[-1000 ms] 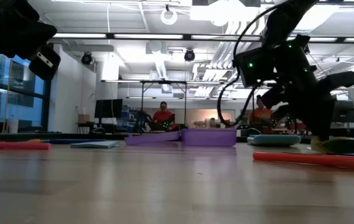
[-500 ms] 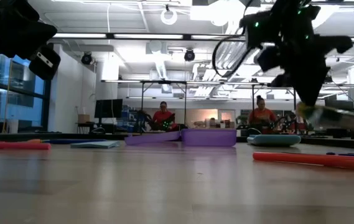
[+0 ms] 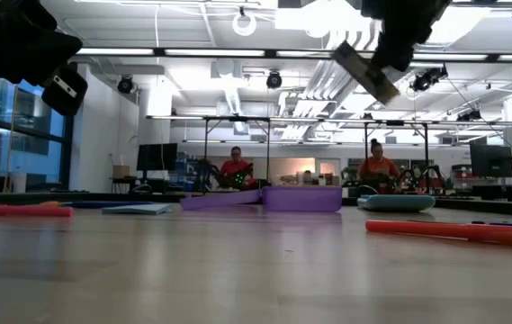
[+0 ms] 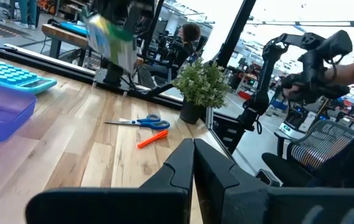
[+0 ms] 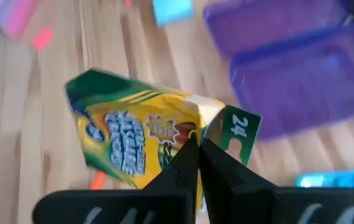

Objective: Pack school essentials
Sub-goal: Put the yellow crayon box into the purple supply box

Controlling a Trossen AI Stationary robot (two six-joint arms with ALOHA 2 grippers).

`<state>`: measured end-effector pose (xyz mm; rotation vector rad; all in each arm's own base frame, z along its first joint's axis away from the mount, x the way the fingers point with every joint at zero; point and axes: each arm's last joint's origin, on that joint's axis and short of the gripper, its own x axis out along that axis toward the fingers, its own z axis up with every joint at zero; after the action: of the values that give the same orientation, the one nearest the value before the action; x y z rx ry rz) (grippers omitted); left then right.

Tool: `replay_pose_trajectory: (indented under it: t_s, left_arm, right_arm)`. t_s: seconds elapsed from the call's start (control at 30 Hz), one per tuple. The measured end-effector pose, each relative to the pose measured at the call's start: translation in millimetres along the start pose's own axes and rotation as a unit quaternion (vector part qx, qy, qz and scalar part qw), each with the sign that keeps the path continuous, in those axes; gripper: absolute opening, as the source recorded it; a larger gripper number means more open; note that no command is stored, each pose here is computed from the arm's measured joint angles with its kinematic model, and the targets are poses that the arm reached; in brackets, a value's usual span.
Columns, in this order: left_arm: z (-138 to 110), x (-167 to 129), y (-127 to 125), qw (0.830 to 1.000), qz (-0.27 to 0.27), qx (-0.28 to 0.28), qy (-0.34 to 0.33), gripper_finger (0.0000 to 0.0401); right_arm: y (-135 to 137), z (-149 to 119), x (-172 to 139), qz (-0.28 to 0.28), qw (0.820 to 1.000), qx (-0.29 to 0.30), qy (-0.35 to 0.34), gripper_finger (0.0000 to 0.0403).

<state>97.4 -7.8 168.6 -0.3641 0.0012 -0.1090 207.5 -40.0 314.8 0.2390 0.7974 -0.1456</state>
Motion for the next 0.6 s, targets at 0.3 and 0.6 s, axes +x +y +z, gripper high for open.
replay_pose_trajectory:
  t_s: [0.3, 0.6]
  left_arm:
    - [0.0, 0.0, 0.1, 1.000, 0.001, 0.005, -0.001, 0.0001]
    - [31.2, -6.6, -0.9, 0.969, 0.095, -0.082, -0.214, 0.0001]
  right_arm:
    - [10.7, 17.2, 2.7, -0.008, 0.995, -0.006, -0.096, 0.0000]
    - [23.8, 23.7, 2.7, -0.009, 0.990, -0.011, -0.140, 0.0000]
